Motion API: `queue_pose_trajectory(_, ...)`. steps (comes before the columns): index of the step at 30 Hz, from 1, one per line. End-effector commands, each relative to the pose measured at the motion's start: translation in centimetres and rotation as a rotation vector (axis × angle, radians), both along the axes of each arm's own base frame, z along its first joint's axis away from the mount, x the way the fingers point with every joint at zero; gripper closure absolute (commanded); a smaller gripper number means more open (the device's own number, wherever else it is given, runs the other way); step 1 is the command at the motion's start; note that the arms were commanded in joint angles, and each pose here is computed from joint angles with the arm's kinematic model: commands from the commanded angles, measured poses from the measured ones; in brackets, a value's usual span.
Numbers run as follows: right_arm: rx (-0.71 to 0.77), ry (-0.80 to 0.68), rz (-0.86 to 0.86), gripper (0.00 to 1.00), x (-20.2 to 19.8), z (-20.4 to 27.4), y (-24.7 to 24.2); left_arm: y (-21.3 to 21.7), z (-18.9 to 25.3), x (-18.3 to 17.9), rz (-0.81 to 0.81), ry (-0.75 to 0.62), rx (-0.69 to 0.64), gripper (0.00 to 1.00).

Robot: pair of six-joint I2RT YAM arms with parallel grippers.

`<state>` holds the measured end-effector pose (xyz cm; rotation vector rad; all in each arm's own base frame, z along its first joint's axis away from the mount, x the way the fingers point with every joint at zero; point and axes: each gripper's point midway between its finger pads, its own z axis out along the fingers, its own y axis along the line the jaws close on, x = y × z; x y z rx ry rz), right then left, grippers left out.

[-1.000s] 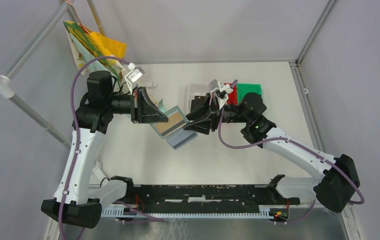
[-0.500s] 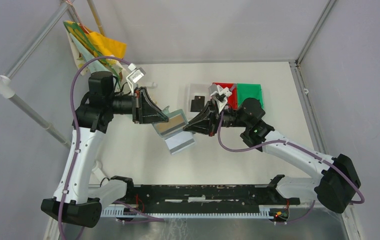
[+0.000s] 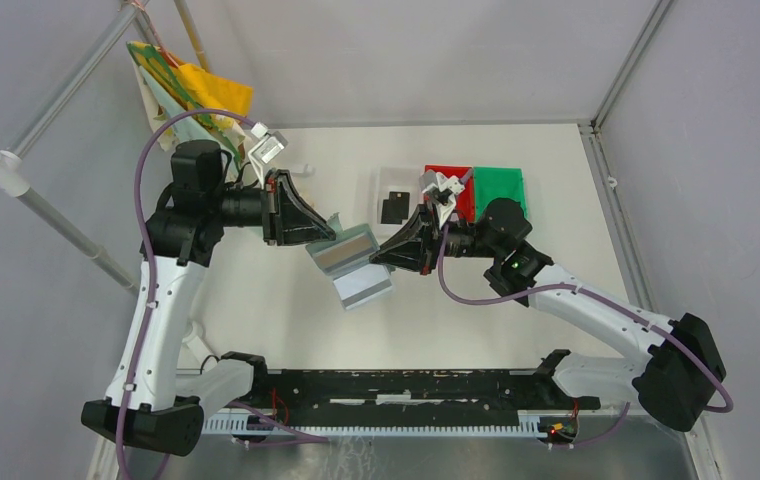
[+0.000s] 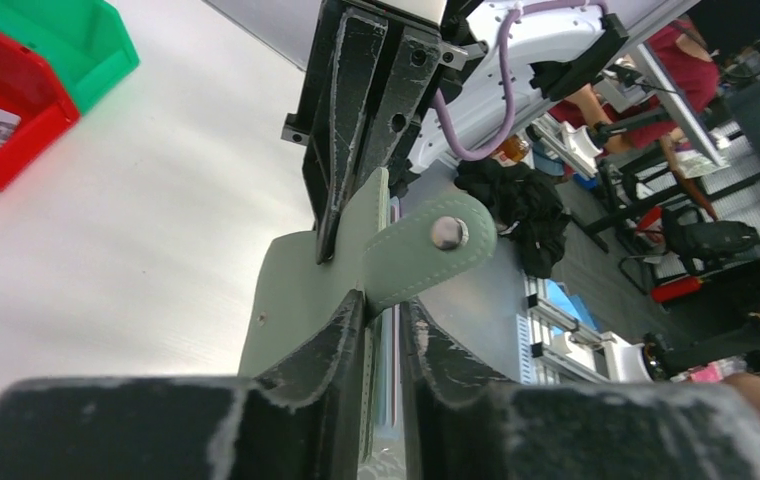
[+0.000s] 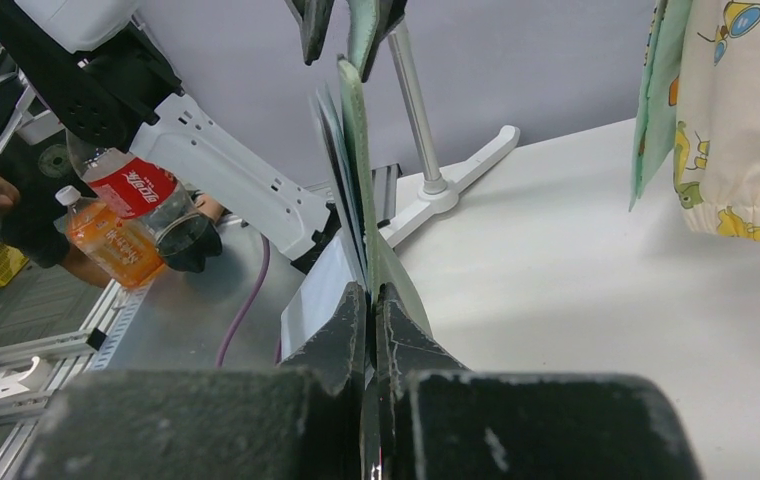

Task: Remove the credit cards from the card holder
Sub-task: Remove the credit card from the card holder.

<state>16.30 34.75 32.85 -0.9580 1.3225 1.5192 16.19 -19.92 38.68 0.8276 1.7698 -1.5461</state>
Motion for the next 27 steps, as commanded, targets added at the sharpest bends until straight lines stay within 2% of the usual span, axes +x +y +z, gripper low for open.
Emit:
queue_pose_trajectory(1, 0.094, -0.071, -0.021, 1.0, -0.1, 3.8, -0.5, 0.3, 0.6, 0.1, 0.032, -0.156, 0.012, 0.72)
queue_pose_trajectory(6, 0.096, -0.074, -0.027, 1.0, 0.0, 4.3, -0.5, 0.4, 0.1, -0.8, 0.001, -0.147, 0.011, 0.62)
queue_pose_trajectory(10, 0.104, -0.08, -0.03, 1.0, 0.1, 4.6, -0.5, 0.6, -1.0, -0.8, -0.001, -0.162, 0.04, 0.62)
queue_pose_trajectory(14, 0.119, -0.095, -0.025, 1.0, -0.2, 5.1, -0.7, 0.7, -2.5, 0.0, 0.012, -0.137, 0.078, 0.73)
queue_pose_trajectory(19, 0.121, -0.102, -0.024, 1.0, -0.4, 5.0, -0.8, 0.5, -2.3, -0.2, -0.02, -0.094, 0.058, 0.88)
queue_pose_trajectory(23, 0.136, -0.11, -0.018, 1.0, -0.6, 5.2, -0.8, 0.5, -2.2, -0.3, -0.023, -0.094, 0.055, 0.92)
queue_pose_trajectory(27, 0.135, -0.11, -0.021, 1.0, -0.5, 5.0, -0.8, 0.3, -1.6, -1.2, -0.071, -0.035, 0.01, 0.88)
